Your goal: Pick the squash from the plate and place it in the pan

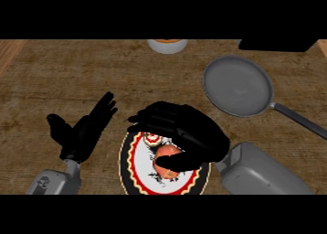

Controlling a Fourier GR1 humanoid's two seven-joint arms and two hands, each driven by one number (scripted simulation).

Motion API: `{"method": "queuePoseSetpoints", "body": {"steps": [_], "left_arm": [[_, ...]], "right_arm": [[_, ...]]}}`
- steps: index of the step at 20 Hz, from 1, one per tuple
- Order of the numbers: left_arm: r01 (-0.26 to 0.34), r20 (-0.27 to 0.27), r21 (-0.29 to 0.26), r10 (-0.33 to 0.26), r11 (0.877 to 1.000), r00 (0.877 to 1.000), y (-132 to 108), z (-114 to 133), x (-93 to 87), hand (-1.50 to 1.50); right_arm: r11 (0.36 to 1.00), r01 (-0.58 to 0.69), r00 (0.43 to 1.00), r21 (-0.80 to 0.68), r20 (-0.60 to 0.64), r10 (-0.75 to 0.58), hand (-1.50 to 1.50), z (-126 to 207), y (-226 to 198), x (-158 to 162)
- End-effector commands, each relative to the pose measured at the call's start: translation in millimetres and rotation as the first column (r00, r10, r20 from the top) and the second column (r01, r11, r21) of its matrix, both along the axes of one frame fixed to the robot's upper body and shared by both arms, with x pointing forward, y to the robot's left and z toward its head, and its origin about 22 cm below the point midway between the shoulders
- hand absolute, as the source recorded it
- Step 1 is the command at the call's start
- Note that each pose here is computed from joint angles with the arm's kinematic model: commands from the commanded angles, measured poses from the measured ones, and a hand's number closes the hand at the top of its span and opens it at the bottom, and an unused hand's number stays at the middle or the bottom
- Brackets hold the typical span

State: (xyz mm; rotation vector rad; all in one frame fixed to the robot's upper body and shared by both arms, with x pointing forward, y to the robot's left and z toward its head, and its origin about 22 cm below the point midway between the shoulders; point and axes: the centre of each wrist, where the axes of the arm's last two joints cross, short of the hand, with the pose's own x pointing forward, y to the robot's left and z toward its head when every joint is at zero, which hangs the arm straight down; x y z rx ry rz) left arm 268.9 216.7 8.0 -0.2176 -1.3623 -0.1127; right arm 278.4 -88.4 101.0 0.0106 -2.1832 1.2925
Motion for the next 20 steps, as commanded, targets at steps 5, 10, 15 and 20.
{"method": "queuePoseSetpoints", "body": {"steps": [5,10,15,20], "left_arm": [[-0.004,-0.031,-0.001,0.004,1.000,1.000,4,-6,-7.2,0.00],[-0.017,-0.030,-0.017,0.016,1.000,0.999,4,-2,-1.5,0.00],[-0.022,-0.027,-0.024,0.021,0.999,0.999,-1,-2,-12.0,0.00],[-0.012,-0.014,-0.027,0.011,1.000,1.000,-2,4,-12.5,0.00]], "right_arm": [[0.786,0.076,0.984,-0.614,0.175,0.042,-1.50,-7,50,-12],[0.507,0.227,0.951,-0.831,0.302,0.069,-1.50,-7,84,-39],[0.227,0.297,0.944,-0.927,0.321,0.077,-1.50,-23,124,-76],[0.058,0.311,0.948,-0.949,0.314,0.057,-1.50,-32,135,-107]]}}
